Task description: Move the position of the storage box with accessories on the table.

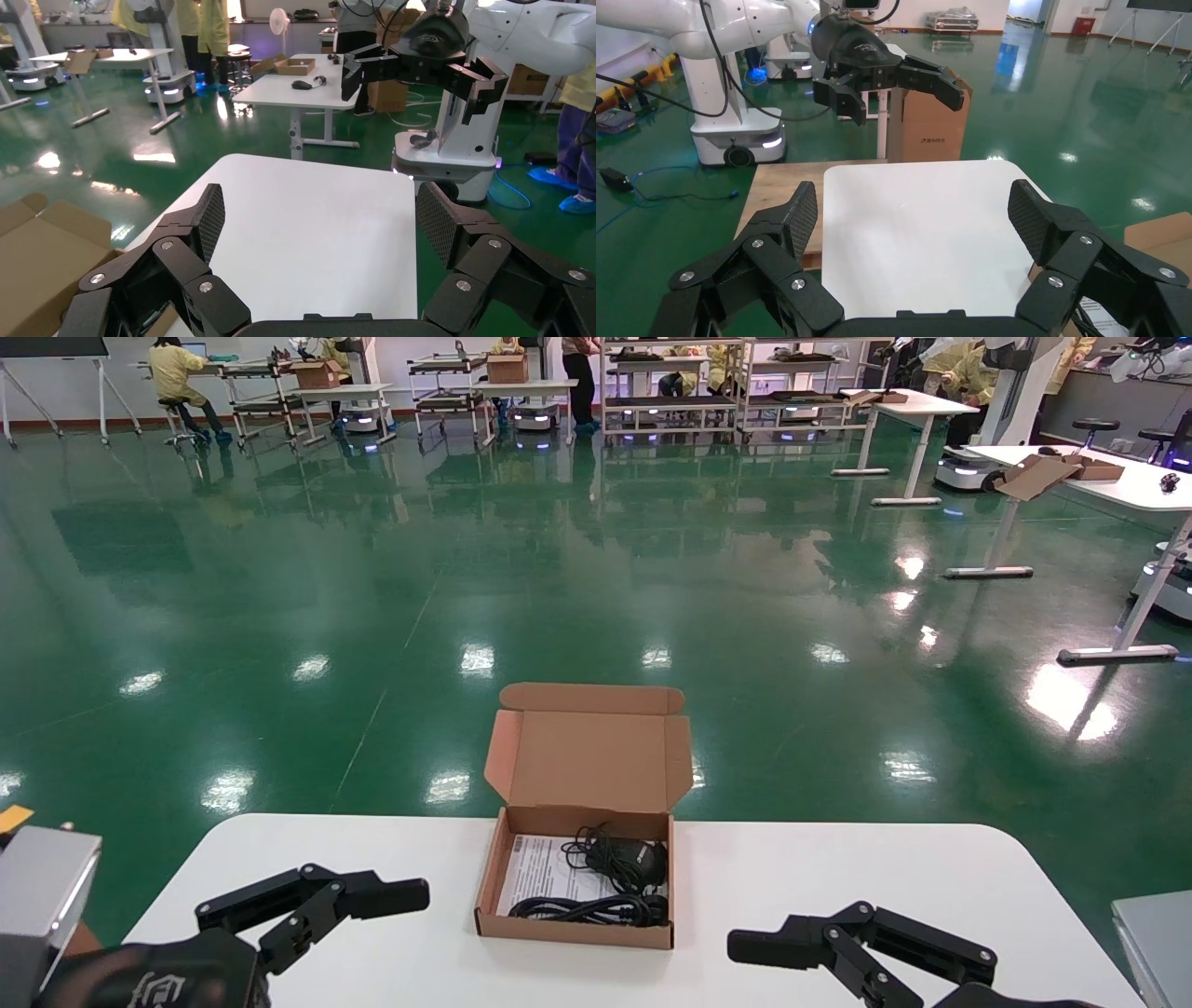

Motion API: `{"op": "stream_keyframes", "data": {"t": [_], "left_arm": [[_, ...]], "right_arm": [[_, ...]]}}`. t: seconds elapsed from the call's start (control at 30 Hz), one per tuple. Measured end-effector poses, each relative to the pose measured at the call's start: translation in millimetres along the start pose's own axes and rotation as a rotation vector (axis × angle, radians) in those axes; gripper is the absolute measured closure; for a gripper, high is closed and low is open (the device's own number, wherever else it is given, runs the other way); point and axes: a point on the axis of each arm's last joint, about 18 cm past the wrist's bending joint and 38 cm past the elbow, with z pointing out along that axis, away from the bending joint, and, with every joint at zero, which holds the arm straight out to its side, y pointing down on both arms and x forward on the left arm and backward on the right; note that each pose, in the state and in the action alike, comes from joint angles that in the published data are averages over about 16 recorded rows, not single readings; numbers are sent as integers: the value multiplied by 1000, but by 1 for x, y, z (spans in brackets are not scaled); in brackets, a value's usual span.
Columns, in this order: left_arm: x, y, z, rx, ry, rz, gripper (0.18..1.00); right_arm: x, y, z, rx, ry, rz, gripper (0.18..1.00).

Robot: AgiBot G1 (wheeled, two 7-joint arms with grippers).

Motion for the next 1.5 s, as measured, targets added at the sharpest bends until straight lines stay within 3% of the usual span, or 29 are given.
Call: {"op": "stream_keyframes", "data": {"t": [0.47,0.77,1.03,1.27,1.5], "left_arm": [[0,0,0,0,0,0,184],[0,0,0,0,0,0,184],[0,0,0,0,0,0,184],[0,0,0,0,0,0,184],[0,0,0,0,0,0,184]], "right_arm": [[0,1,1,-1,-2,1,179],[14,3,25,-28,-39,31,179],[57,-8,60,-76,-60,58,179],[107,-18,77,-118,5,46,179],[153,7,74,-166,153,204,179]]}}
